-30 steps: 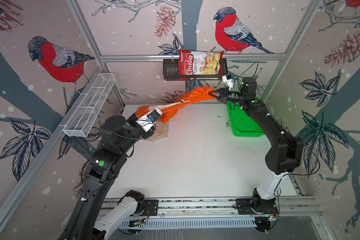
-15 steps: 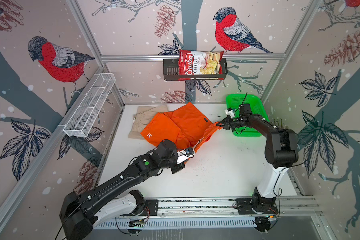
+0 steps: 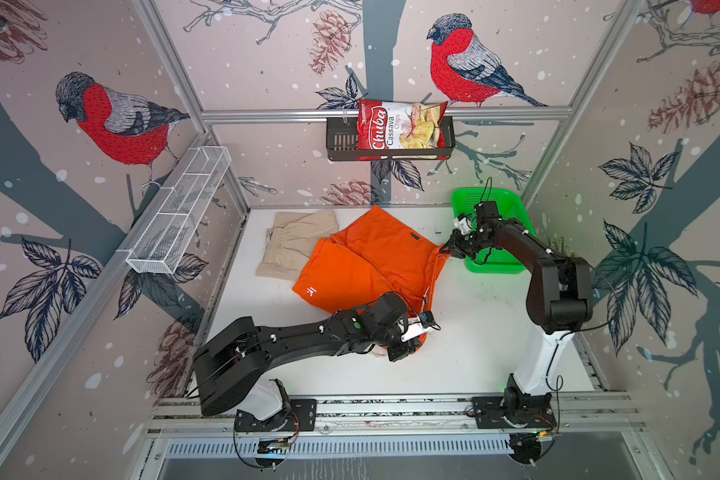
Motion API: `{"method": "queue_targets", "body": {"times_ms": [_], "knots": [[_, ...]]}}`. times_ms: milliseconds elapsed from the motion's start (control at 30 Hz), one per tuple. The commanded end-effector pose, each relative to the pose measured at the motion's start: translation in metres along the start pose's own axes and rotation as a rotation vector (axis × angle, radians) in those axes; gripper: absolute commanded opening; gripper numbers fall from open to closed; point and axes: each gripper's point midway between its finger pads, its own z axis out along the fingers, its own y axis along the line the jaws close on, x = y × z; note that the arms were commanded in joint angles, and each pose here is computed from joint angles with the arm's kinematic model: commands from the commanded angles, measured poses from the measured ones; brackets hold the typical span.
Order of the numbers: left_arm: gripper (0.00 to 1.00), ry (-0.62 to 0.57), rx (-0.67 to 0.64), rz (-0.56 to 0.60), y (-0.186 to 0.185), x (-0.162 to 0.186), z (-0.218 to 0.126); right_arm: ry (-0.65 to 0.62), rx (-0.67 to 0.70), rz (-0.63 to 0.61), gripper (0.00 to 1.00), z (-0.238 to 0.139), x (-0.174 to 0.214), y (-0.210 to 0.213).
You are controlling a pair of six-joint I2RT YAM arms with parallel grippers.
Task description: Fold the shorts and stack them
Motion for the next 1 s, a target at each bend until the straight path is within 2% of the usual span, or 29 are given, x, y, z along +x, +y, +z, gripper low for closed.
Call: {"method": "queue_targets", "body": {"times_ms": [0, 33, 67, 167, 200, 300, 367, 500, 600, 700, 800, 967], "knots": [[0.00, -0.109, 0.077, -0.022, -0.010, -0.032, 0.010, -0.107, 0.057, -0.061, 0.17, -0.014, -0.024, 0.003], [0.01, -0.109, 0.077, -0.022, -0.009, -0.033, 0.014, -0.120, 0.068, -0.061, 0.25, -0.018, -0.027, 0.003], [0.08, -0.109, 0.077, -0.020, -0.008, -0.036, 0.017, -0.140, 0.081, -0.065, 0.36, -0.024, -0.029, 0.005], [0.46, -0.102, 0.057, -0.027, -0.002, -0.041, 0.020, -0.189, 0.120, -0.075, 0.57, -0.043, -0.033, 0.009], [0.55, -0.101, 0.054, -0.033, -0.002, -0.043, 0.017, -0.208, 0.127, -0.085, 0.63, -0.051, -0.034, 0.012], [0.67, -0.105, 0.019, -0.067, 0.004, -0.046, 0.004, -0.268, 0.123, -0.106, 0.69, -0.076, -0.034, 0.024], [0.70, -0.110, 0.003, -0.081, 0.008, -0.044, -0.004, -0.309, 0.114, -0.114, 0.69, -0.091, -0.031, 0.032], [0.68, -0.115, -0.007, -0.079, 0.014, -0.032, -0.017, -0.365, 0.090, -0.112, 0.69, -0.115, -0.011, 0.043], [0.64, -0.082, 0.006, 0.019, 0.007, -0.016, -0.016, -0.377, 0.046, -0.085, 0.67, -0.121, 0.017, 0.044], [0.64, -0.049, 0.023, 0.115, -0.001, -0.005, -0.008, -0.361, -0.092, -0.052, 0.66, -0.116, 0.057, 0.050], [0.64, -0.034, 0.072, 0.184, -0.013, 0.001, 0.005, -0.341, -0.191, 0.037, 0.65, -0.105, 0.097, 0.042], [0.65, 0.019, 0.139, 0.261, -0.023, 0.014, 0.027, -0.313, -0.166, 0.184, 0.65, -0.085, 0.147, 0.002]]}}
